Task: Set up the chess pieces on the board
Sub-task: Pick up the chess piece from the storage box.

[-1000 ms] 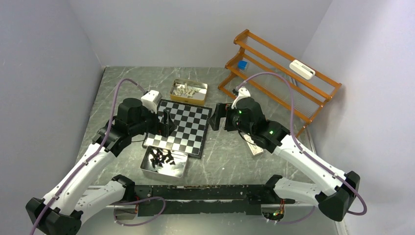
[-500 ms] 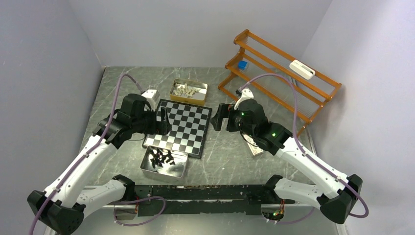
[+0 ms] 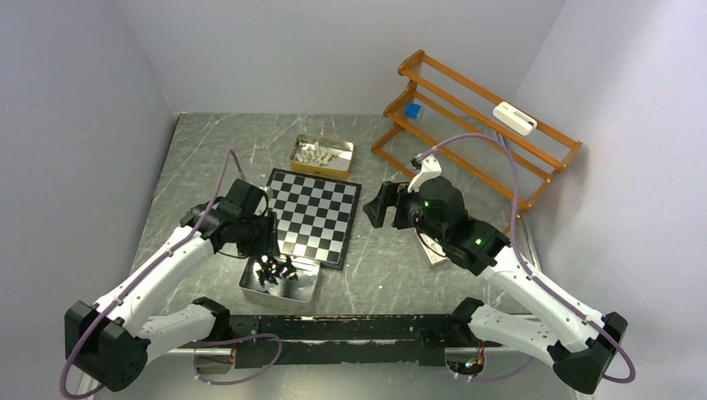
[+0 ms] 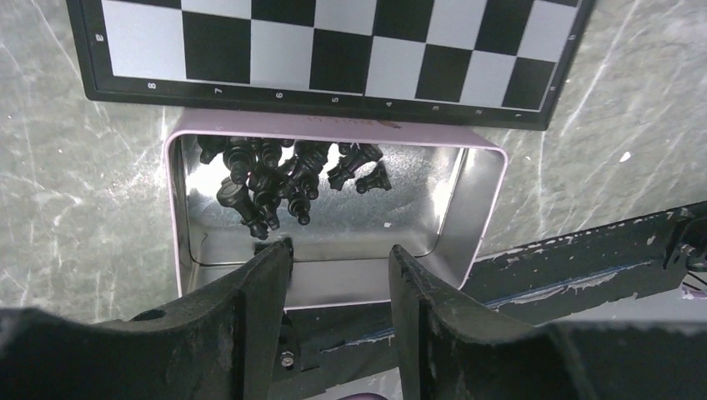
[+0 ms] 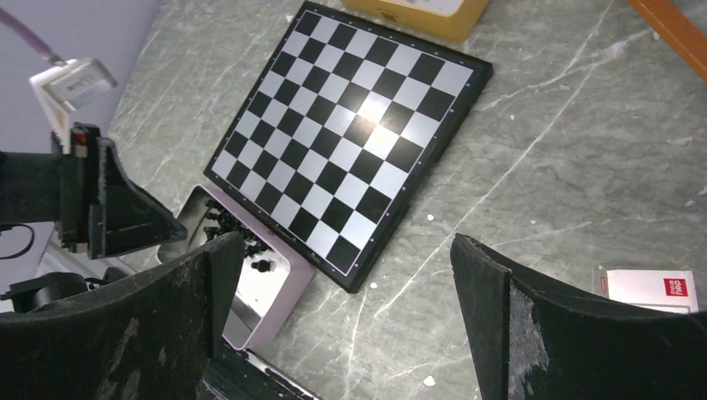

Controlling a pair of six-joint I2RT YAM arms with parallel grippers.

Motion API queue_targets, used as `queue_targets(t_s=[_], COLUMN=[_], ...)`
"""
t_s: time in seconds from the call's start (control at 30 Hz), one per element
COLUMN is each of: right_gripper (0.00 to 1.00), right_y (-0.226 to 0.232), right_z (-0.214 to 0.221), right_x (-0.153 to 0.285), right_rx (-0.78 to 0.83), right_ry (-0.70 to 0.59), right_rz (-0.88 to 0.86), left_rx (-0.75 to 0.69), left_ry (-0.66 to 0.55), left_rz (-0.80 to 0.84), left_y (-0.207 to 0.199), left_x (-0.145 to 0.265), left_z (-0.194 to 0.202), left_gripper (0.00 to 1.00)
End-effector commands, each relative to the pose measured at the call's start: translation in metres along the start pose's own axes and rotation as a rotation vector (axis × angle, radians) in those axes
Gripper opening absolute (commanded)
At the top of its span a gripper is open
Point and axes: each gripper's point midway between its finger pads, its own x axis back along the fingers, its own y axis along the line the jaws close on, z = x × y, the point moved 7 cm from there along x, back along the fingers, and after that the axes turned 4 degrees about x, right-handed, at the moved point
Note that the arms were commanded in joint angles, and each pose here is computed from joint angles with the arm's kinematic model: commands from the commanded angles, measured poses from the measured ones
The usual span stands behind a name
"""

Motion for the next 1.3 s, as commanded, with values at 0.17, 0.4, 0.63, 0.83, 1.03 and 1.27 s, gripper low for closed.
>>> queue_targets(t_s=[0.17,0.4,0.63,0.83,1.03,1.27], right_gripper=[1.00,1.00,1.00,1.00,0.99,0.99], right_y=[-0.001,-0.002,0.000,0.008,0.009,0.009], right_z=[0.008,0.007,0.005,-0.001,-0.003,-0.003], right_x=[0.004,0.011,0.015,0.022,0.025,0.027], right_rx=[0.005,0.025,0.042,0.057,0.103,0.121], right_ry=[-0.017,-0.042,-0.072,-0.133,-0.134,-0.148], right_rz=[-0.042,-0.056,-0.095,-0.183,-0.208,-0.216], left_rx=[0.047,0.061,0.095,0.106,0.126,0.133], left_ry=[0.022,0.012,0.051,0.068,0.080,0.091], left_rz=[-0.146,-0.213,-0.308,-0.335,-0.339,-0.373], left_y=[0.016,0.020,0.026,0.027,0.027,0.029], left_x=[-0.012,-0.021,-0.033,-0.039,-0.048,-0.053], left_z=[0.004,-0.002,-0.003,-0.004,-0.003,-0.004], left_gripper=[0.51,0.45,0.44,0.37,0.35,0.33])
